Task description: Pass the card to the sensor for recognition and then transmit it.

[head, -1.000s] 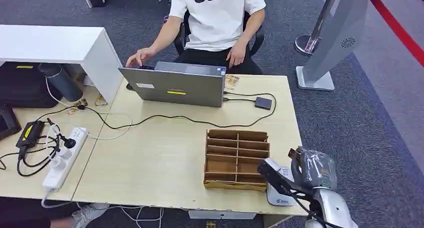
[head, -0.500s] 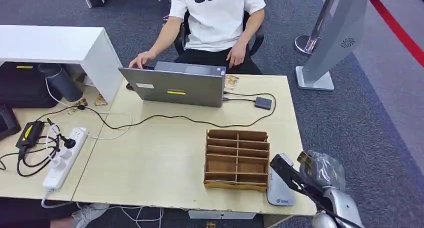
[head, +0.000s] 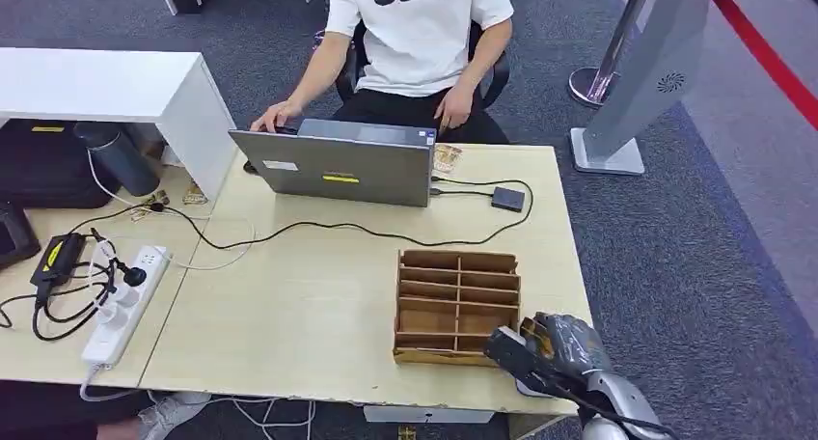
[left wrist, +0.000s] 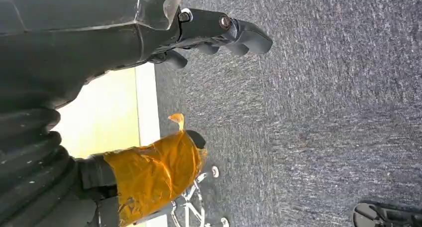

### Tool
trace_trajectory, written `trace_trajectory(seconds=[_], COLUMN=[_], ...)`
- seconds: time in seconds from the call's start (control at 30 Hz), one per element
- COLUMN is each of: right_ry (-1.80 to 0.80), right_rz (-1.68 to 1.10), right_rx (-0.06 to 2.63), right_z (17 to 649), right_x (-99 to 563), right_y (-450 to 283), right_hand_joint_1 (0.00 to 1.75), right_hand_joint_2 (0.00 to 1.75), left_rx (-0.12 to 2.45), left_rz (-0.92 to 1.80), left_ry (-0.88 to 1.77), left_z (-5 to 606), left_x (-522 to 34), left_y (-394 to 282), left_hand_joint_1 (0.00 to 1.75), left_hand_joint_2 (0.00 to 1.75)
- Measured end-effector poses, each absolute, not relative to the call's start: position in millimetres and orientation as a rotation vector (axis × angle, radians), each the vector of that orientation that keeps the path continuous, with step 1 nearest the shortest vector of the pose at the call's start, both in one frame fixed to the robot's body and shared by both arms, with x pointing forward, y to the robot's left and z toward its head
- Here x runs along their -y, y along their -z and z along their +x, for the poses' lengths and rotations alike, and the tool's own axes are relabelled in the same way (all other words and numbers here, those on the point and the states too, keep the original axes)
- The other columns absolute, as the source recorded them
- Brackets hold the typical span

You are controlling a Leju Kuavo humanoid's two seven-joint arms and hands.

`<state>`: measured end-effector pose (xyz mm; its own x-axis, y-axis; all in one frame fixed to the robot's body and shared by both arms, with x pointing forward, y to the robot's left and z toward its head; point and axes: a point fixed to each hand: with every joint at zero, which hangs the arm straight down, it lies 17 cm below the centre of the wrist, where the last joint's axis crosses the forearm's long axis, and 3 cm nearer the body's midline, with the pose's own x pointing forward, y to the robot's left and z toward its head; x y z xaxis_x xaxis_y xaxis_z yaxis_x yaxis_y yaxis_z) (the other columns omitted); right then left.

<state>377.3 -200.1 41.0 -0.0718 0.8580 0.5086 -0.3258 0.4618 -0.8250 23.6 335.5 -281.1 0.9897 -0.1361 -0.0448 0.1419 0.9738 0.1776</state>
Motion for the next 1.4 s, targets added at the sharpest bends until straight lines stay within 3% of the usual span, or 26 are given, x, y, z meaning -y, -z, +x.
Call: trace_trajectory(seconds=[0.83,1.2,1.4], right_ry=[-1.188,-0.878,-0.846], right_rz=[-0.585,-0.865,-0.917], right_rx=[1.251,1.671,1.755], right_z=[372,388,395], right_x=[202,220,209], right_y=[-23,-180,-219], right_hand_joint_1=[1.75,1.75,1.75], right_hand_joint_2=[1.75,1.75,1.75], left_rx=[-0.028,-0.036,-0.036], left_rz=[0.182,0.136,0.127], left_ry=[0.141,0.117,0.126], left_z=[24,21,22], left_x=[-337,-306,-303], left_y=[281,282,282], left_hand_joint_1=[0.00,0.00,0.00], left_hand_joint_2=[1.75,1.75,1.75])
